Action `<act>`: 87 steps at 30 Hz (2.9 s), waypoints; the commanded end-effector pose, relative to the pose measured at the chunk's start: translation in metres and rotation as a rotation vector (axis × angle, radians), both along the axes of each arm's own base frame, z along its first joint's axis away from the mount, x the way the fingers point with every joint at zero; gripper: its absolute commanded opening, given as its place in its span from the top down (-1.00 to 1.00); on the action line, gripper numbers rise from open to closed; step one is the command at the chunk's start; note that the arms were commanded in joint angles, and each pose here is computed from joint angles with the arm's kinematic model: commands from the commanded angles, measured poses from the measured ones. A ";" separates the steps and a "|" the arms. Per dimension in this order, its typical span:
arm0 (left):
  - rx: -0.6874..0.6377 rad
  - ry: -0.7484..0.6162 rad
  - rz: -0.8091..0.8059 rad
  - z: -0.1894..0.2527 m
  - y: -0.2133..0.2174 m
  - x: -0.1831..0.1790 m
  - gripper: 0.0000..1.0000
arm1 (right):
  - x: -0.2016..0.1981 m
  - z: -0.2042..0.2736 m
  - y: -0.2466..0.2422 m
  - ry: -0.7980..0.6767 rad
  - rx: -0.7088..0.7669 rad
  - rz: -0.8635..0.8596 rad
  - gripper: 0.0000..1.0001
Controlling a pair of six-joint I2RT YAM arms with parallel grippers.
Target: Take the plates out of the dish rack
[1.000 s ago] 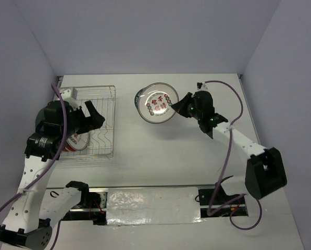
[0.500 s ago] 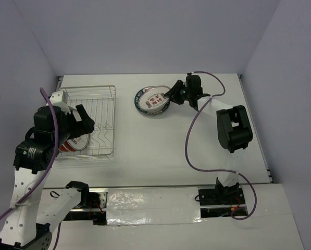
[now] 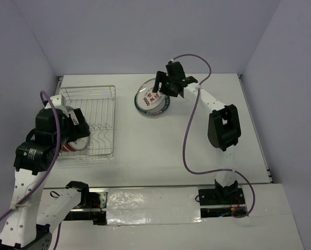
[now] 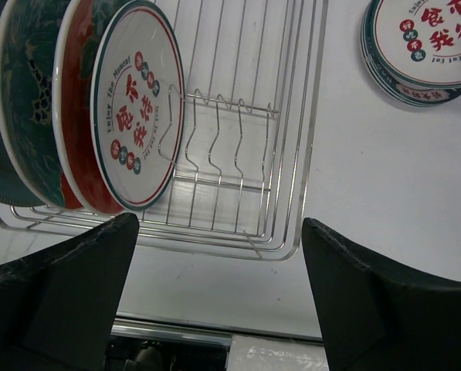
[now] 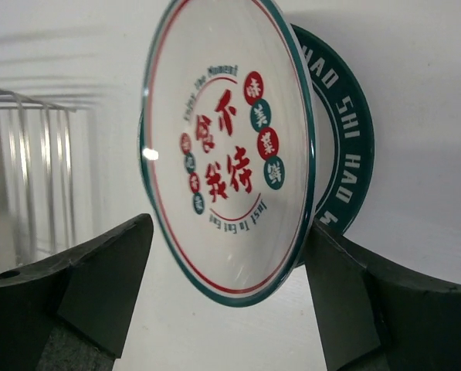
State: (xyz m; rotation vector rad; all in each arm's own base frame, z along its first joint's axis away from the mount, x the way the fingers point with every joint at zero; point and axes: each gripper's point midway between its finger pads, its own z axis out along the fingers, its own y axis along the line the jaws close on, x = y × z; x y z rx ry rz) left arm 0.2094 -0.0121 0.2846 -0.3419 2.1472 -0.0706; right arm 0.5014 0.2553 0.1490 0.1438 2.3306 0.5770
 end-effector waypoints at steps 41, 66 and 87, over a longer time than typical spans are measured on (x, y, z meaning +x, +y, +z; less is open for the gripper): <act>0.397 0.254 0.409 -0.044 0.084 0.058 -0.28 | -0.187 0.040 -0.008 -0.176 -0.038 0.212 -0.72; 0.328 0.295 0.306 -0.088 0.070 0.065 0.16 | -0.220 0.071 0.009 -0.243 0.036 0.293 -0.71; 0.361 0.212 0.218 -0.040 0.047 0.073 1.00 | -0.236 0.086 0.013 -0.259 0.094 0.298 -0.71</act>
